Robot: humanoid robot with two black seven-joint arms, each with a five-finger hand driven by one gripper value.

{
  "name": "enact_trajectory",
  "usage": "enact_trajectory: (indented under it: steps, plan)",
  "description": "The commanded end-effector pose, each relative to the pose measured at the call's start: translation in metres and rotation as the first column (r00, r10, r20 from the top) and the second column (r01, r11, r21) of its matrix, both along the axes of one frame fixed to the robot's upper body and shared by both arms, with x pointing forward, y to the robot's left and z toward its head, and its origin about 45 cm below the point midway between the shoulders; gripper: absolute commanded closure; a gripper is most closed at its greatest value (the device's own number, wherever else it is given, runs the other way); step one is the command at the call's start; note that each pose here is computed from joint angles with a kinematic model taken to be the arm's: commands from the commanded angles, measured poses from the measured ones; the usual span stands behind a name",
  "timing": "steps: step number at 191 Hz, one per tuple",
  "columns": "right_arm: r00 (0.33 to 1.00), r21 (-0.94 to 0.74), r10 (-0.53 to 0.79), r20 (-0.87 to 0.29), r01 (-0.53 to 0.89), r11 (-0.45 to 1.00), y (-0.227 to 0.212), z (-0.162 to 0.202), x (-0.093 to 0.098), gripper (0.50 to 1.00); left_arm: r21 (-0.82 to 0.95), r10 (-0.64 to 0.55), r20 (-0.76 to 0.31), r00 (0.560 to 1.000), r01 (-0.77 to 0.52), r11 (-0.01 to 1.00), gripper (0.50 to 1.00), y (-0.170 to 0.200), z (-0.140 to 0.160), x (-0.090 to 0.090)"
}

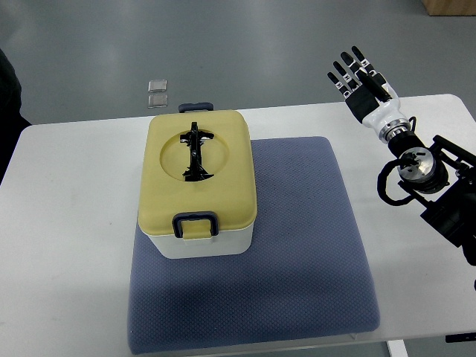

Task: Open white storage box with right hand
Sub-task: 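Move the right hand over the yellow lid toward its black handle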

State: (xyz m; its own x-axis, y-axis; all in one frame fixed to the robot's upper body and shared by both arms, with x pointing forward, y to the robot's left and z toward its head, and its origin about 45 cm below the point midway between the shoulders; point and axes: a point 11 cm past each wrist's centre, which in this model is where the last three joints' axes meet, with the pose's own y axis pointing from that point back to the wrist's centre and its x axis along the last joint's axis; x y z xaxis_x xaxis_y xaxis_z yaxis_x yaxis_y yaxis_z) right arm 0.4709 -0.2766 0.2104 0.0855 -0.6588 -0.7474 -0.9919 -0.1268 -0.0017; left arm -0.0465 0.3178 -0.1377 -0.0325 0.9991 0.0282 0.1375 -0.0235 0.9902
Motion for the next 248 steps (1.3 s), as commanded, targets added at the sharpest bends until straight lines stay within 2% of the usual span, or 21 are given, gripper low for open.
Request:
enact_trajectory:
  steps: [1, 52, 70, 87, 114, 137, 148, 163, 181, 198, 214, 227, 248]
  plan:
    - [1.000, 0.001, -0.002, 0.000, 0.002, 1.000, 0.000, -0.001, 0.000, 0.568, 0.000, 0.000, 0.000, 1.000, 0.000, 1.000, 0.500, 0.000, 0.000, 0.000]
    - [1.000, -0.004, 0.002, 0.010, -0.002, 1.000, -0.001, 0.004, 0.002, 0.568, 0.002, 0.022, 0.023, 0.999, -0.022, 1.000, 0.500, 0.000, 0.000, 0.005]
    - [0.998, -0.047, 0.027, 0.051, -0.025, 0.999, 0.005, 0.022, 0.010, 0.568, 0.002, 0.022, 0.023, 1.000, -0.022, 1.000, 0.500, 0.000, 0.000, 0.006]
    - [0.992, -0.153, 0.079, 0.096, -0.063, 0.986, 0.010, 0.039, 0.016, 0.568, 0.002, 0.022, 0.024, 0.999, -0.022, 1.000, 0.500, 0.000, 0.000, 0.006]
    - [0.948, -0.469, 0.240, 0.208, -0.118, 0.875, 0.035, 0.086, 0.029, 0.568, 0.001, 0.020, 0.023, 1.000, -0.020, 1.000, 0.500, 0.000, 0.000, 0.006]
    - [0.854, -0.747, 0.463, 0.238, -0.144, 0.649, 0.066, 0.119, 0.028, 0.570, -0.002, 0.020, 0.024, 1.000, -0.020, 1.000, 0.500, -0.001, 0.000, 0.007]
    - [0.777, -0.878, 0.596, 0.203, -0.124, 0.462, 0.083, 0.133, 0.022, 0.570, -0.002, 0.020, 0.026, 0.999, -0.020, 1.000, 0.500, -0.001, 0.000, 0.008]
    - [0.692, -0.975, 0.710, 0.127, -0.043, 0.217, 0.101, 0.146, 0.014, 0.570, -0.004, 0.019, 0.026, 0.999, -0.019, 1.000, 0.500, -0.002, 0.000, 0.008]
    - [0.606, -0.990, 0.796, 0.004, 0.117, -0.084, 0.116, 0.157, 0.004, 0.568, -0.006, 0.018, 0.021, 1.000, -0.018, 1.000, 0.500, -0.002, 0.000, 0.008]
    - [0.517, -0.885, 0.846, -0.132, 0.322, -0.335, 0.131, 0.157, -0.006, 0.570, -0.009, 0.018, 0.021, 1.000, -0.018, 1.000, 0.500, -0.003, 0.000, 0.008]
    - [0.490, -0.764, 0.844, -0.218, 0.453, -0.460, 0.133, 0.148, -0.007, 0.570, -0.009, 0.018, 0.021, 1.000, -0.018, 1.000, 0.500, -0.003, 0.000, 0.008]
    - [0.488, -0.708, 0.845, -0.217, 0.518, -0.480, 0.136, 0.147, -0.007, 0.570, -0.007, 0.018, 0.021, 1.000, -0.018, 1.000, 0.500, -0.003, 0.000, 0.008]
    - [0.481, -0.707, 0.855, -0.194, 0.535, -0.462, 0.139, 0.145, -0.009, 0.570, -0.009, 0.018, 0.021, 1.000, -0.018, 1.000, 0.500, -0.003, 0.000, 0.008]
